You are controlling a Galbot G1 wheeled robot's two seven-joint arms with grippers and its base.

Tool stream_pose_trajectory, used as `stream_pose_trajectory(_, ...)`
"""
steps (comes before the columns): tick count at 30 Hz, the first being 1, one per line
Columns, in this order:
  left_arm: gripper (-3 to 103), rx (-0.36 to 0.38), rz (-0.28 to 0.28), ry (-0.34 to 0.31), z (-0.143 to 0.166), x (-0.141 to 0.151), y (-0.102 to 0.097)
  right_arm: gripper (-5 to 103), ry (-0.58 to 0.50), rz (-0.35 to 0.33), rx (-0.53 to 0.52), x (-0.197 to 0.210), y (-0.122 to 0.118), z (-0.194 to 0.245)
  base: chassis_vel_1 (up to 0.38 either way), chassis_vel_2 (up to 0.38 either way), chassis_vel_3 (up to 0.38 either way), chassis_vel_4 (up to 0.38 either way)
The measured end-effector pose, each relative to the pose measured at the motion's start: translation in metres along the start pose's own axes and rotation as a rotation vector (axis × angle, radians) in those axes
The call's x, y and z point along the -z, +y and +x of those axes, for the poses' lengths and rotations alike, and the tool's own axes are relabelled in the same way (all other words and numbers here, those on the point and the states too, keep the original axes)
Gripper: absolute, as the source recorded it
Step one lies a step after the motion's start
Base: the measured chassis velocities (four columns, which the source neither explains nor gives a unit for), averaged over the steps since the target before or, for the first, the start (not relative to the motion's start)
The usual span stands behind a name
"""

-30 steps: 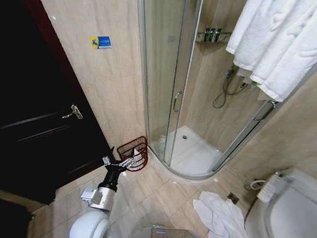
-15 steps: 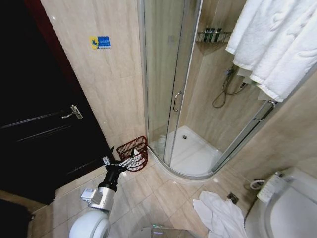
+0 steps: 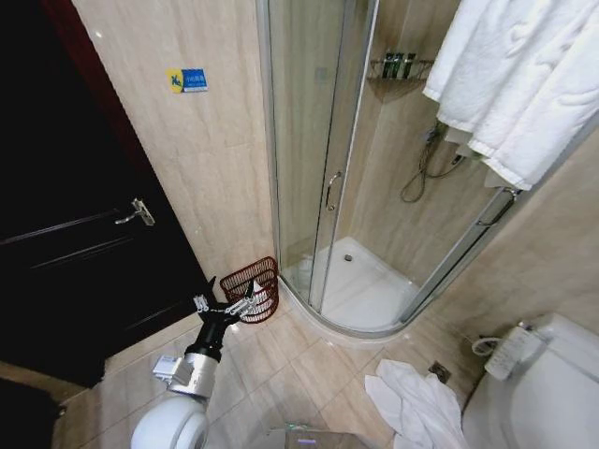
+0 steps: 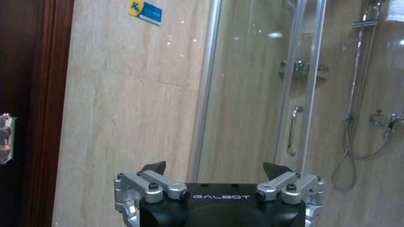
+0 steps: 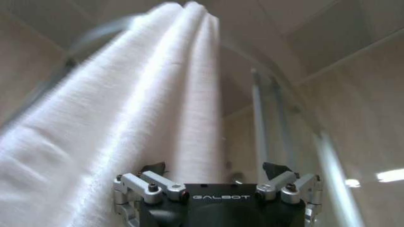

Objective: Discard the used towel into the hamper.

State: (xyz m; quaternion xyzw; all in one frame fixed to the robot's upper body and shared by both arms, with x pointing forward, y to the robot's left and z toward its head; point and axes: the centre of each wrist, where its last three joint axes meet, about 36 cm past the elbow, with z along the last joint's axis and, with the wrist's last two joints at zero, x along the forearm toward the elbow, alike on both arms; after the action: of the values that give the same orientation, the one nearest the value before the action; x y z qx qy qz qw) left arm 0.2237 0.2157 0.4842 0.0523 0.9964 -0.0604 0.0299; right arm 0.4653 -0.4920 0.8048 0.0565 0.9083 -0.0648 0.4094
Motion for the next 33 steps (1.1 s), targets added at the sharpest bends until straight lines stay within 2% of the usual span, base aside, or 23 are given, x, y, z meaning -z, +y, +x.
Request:
stream_pose_trajectory(2,100,0.0,0.0,0.0,0.0,0.0,0.0,100,-0.027,-0.032,0.006,0.02,0.022,-0.017,0.0,0.0,0.0,0.0)
stream_pose_trajectory(7,100,0.0,0.0,0.0,0.0,0.0,0.0,100,-0.051,-0.055,0.015,0.055,0.035,-0.045,0.0,0.0,0.0,0.0)
stream_pose_trajectory(9,100,0.0,0.0,0.0,0.0,0.0,0.0,102,-0.06,-0.095,0.026,0.081,0.039,-0.069,0.0,0.0,0.0,0.0)
stream_pose_trajectory(10,100,0.0,0.0,0.0,0.0,0.0,0.0,99,-0.063,-0.121,0.03,0.092,0.042,-0.077,0.0,0.0,0.0,0.0)
stream_pose_trajectory(12,100,0.0,0.0,0.0,0.0,0.0,0.0,99,-0.063,-0.132,0.033,0.096,0.043,-0.079,0.0,0.0,0.0,0.0)
stream_pose_trajectory(15,100,0.0,0.0,0.0,0.0,0.0,0.0,89,-0.041,-0.247,0.06,0.131,0.061,-0.098,0.0,0.0,0.0,0.0)
stream_pose_trajectory(19,100,0.0,0.0,0.0,0.0,0.0,0.0,83,-0.023,-0.288,0.077,0.153,0.077,-0.111,0.0,0.0,0.0,0.0)
stream_pose_trajectory(21,100,0.0,0.0,0.0,0.0,0.0,0.0,82,-0.025,-0.273,0.073,0.16,0.081,-0.123,0.0,0.0,0.0,0.0)
stream_pose_trajectory(25,100,0.0,0.0,0.0,0.0,0.0,0.0,77,-0.035,-0.154,0.017,0.171,0.088,-0.163,0.0,0.0,0.0,0.0)
stream_pose_trajectory(26,100,0.0,0.0,0.0,0.0,0.0,0.0,77,-0.035,-0.154,0.017,0.171,0.088,-0.163,0.0,0.0,0.0,0.0)
stream_pose_trajectory(30,100,0.0,0.0,0.0,0.0,0.0,0.0,76,-0.043,0.02,-0.047,0.171,0.09,-0.195,0.0,0.0,0.0,0.0)
stream_pose_trajectory(31,100,0.0,0.0,0.0,0.0,0.0,0.0,76,-0.043,0.02,-0.047,0.171,0.09,-0.195,0.0,0.0,0.0,0.0)
stream_pose_trajectory(33,100,0.0,0.0,0.0,0.0,0.0,0.0,76,-0.039,0.066,-0.071,0.17,0.087,-0.203,0.0,0.0,0.0,0.0)
